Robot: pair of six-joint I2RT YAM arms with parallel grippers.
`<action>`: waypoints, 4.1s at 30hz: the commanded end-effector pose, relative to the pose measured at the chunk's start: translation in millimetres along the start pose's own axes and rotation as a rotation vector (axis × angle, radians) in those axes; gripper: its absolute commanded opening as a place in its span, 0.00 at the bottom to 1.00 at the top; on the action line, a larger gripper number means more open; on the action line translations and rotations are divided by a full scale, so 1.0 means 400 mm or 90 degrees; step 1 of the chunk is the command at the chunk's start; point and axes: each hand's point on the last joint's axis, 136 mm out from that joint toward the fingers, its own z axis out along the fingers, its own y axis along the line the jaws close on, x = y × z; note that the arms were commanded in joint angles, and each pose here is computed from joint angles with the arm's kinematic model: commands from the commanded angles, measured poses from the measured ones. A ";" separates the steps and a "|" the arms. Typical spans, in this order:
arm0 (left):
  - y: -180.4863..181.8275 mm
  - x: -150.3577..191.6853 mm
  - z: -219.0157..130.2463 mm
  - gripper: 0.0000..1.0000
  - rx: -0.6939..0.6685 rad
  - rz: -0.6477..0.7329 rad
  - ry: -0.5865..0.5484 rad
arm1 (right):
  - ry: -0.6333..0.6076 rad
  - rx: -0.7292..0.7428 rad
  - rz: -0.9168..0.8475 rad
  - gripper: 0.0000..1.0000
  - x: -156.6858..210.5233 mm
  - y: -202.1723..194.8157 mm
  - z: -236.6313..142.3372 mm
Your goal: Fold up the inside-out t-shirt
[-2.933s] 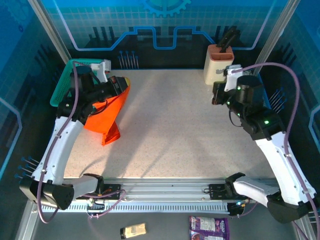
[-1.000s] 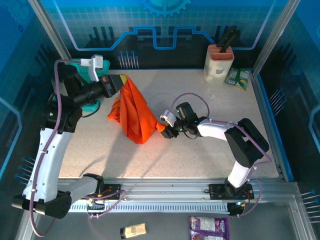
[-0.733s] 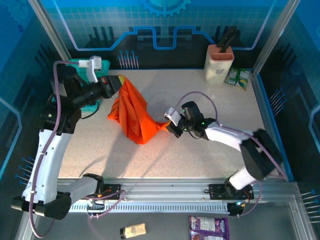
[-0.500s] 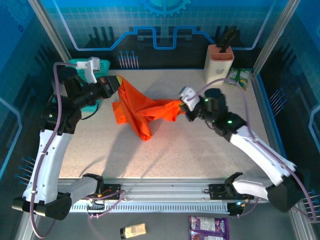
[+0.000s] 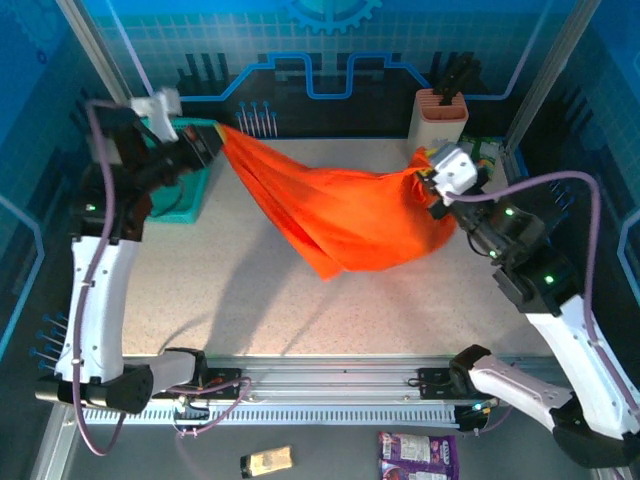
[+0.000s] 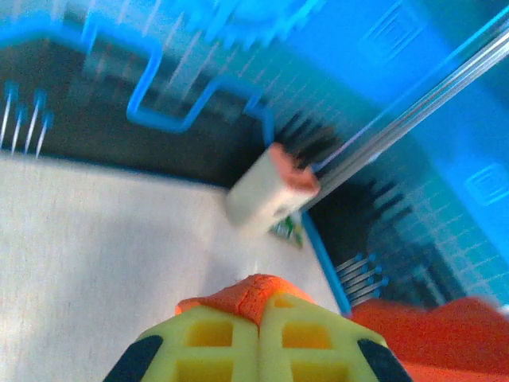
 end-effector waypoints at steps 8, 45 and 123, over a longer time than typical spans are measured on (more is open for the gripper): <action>0.027 0.051 0.017 0.00 0.032 -0.026 -0.002 | 0.025 0.189 -0.045 0.00 -0.051 -0.151 -0.107; -0.150 -0.035 -0.257 0.00 0.066 0.155 -0.188 | -0.148 0.112 -0.058 0.00 -0.221 -0.128 -0.347; 0.632 0.999 -0.041 0.00 -0.629 -0.050 0.556 | 0.815 0.031 0.962 0.48 1.067 0.484 -0.092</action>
